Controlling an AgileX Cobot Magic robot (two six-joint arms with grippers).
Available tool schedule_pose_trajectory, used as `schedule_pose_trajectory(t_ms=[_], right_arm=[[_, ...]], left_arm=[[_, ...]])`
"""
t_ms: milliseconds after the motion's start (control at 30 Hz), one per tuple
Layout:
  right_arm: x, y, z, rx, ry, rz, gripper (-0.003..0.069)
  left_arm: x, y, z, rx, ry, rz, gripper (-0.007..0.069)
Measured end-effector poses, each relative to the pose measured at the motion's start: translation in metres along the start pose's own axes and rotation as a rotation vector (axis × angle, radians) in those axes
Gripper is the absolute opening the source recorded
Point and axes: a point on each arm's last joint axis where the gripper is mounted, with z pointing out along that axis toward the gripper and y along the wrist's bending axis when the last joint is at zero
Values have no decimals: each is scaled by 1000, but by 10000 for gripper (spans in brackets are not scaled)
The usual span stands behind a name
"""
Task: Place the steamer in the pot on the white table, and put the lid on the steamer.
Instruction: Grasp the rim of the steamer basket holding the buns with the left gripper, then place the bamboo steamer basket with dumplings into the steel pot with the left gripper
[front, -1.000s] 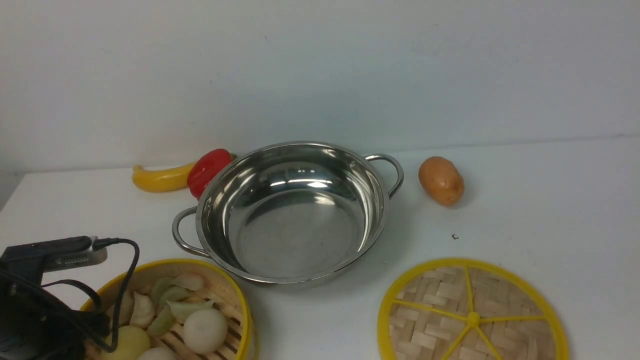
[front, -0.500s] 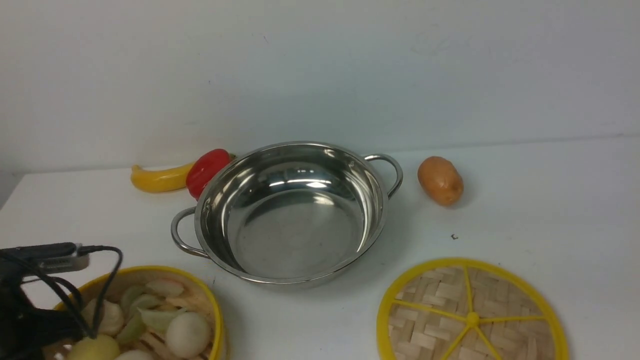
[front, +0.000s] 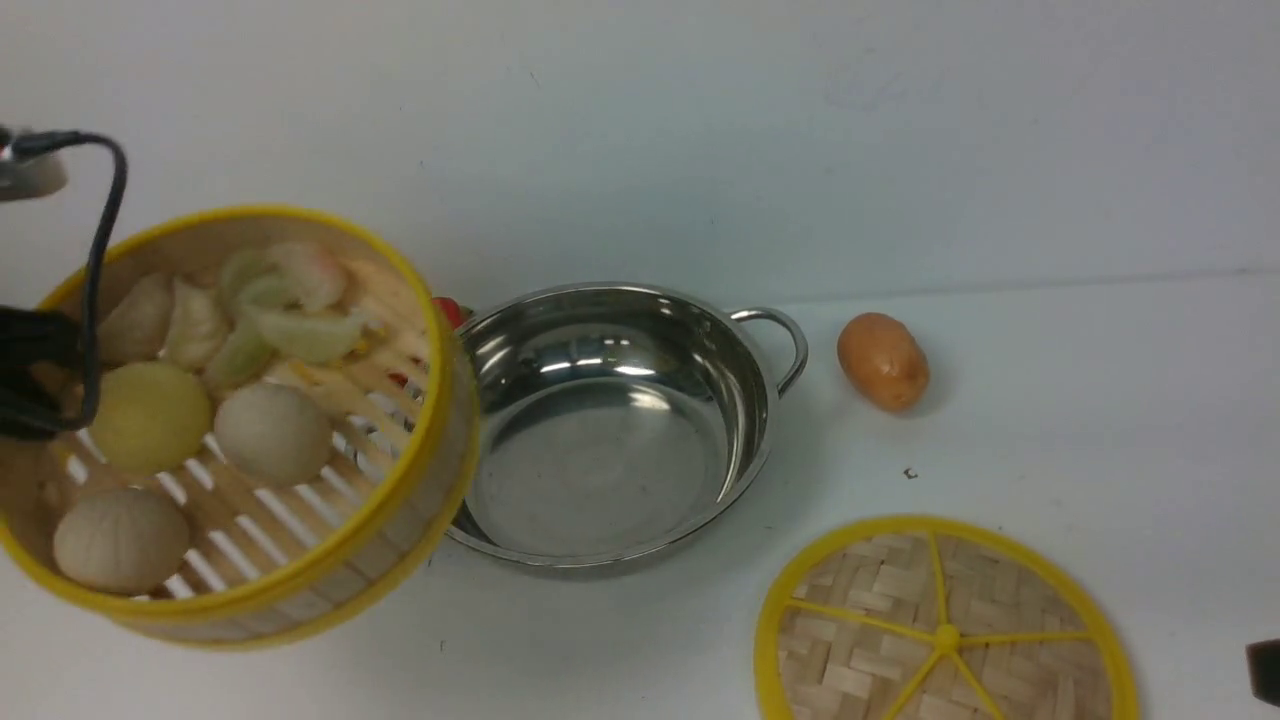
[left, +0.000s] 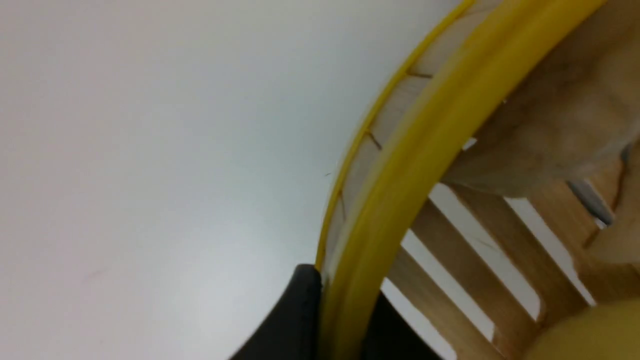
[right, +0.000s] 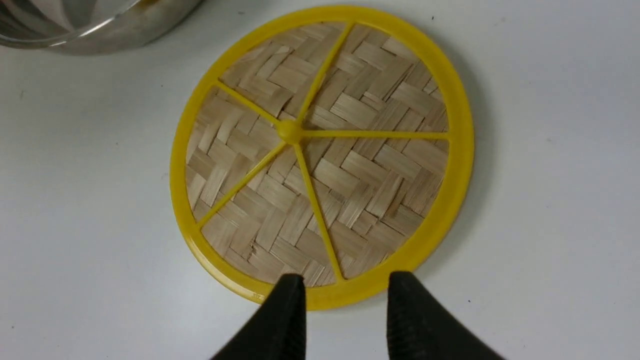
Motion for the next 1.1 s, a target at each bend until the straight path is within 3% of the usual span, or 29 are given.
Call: schedule_pose_trajectory(t_ms=[200, 333, 567, 800, 1100], right_arm=[[1, 0, 1, -5, 19, 1, 244], [3, 1, 1, -11, 35, 2, 244], [4, 1, 1, -14, 45, 2, 244], [5, 1, 1, -19, 61, 2, 244], [5, 1, 1, -19, 61, 2, 244]], left_arm=[[-38, -45, 34, 72, 27, 115, 34], [-64, -89, 84, 116, 83, 197, 34], [-91, -127, 139, 150, 113, 266, 34], [-113, -132, 169, 126, 125, 262, 34], [-105, -127, 208, 82, 230, 254, 34]])
